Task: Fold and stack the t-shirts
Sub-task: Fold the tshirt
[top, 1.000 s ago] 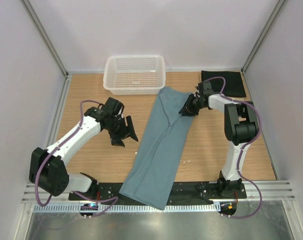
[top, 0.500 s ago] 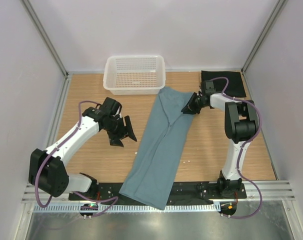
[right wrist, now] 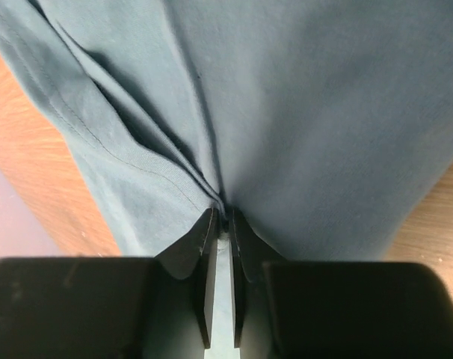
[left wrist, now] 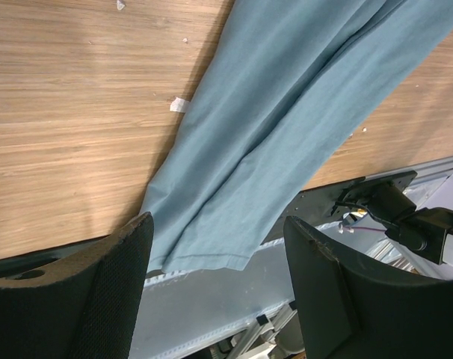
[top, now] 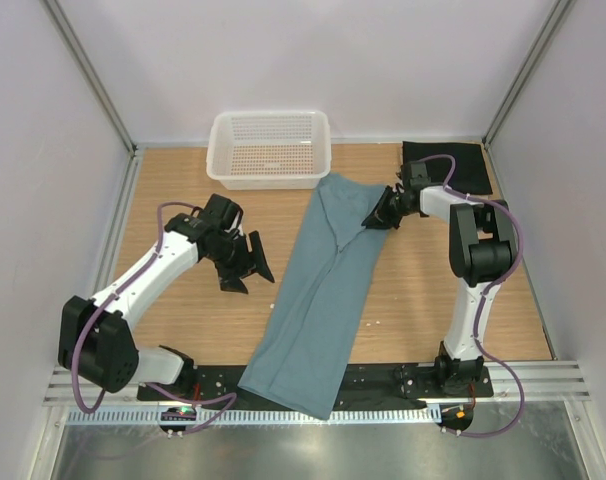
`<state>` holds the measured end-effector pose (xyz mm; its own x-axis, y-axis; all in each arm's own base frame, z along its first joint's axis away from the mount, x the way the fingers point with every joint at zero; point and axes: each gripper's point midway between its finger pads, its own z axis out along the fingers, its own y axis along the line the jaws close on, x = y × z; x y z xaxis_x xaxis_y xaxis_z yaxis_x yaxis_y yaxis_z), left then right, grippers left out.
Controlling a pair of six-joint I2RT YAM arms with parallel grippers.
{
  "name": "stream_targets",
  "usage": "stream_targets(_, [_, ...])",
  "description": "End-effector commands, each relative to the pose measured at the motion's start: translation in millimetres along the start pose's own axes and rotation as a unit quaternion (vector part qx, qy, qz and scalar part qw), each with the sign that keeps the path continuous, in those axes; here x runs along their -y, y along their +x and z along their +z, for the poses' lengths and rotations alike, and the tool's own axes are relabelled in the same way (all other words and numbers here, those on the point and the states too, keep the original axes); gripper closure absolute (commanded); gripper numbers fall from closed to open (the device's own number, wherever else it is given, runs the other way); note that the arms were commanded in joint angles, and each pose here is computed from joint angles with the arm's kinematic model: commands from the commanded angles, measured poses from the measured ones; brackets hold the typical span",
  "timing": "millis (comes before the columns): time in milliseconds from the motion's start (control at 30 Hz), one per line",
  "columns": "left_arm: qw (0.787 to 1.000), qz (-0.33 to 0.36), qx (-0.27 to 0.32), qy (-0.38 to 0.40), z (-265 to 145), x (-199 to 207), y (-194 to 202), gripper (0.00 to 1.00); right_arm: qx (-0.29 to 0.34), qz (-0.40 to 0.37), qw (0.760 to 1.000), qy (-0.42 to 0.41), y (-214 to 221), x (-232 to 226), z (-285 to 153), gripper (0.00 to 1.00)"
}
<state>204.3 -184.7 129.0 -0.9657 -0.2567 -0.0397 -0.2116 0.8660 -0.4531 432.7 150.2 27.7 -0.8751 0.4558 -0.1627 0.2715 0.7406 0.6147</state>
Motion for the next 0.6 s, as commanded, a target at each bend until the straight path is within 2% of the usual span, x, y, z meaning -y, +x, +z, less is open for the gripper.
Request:
stream_targets(0, [1.000,0.006,0.002,0.019,-3.0,7.9,-3.8,0.28,0.019,-0.029,0.999,-0.002,-9.8,-21.9,-27.0,0.85])
stream_targets(100, [1.000,0.003,0.003,0.017,-1.8,6.0,-4.2,0.28,0.021,-0.023,0.999,0.019,2.9,-17.8,-45.4,0.87])
stream_targets(233, [1.000,-0.001,0.000,0.021,1.7,6.9,-4.8,0.28,0.013,-0.014,0.999,0.036,22.4,-0.2,-35.6,0.88])
stream_targets(567, [0.999,-0.016,-0.014,0.037,7.4,16.3,-9.1,0.29,0.034,-0.108,0.992,0.053,7.6,-28.5,-39.8,0.86])
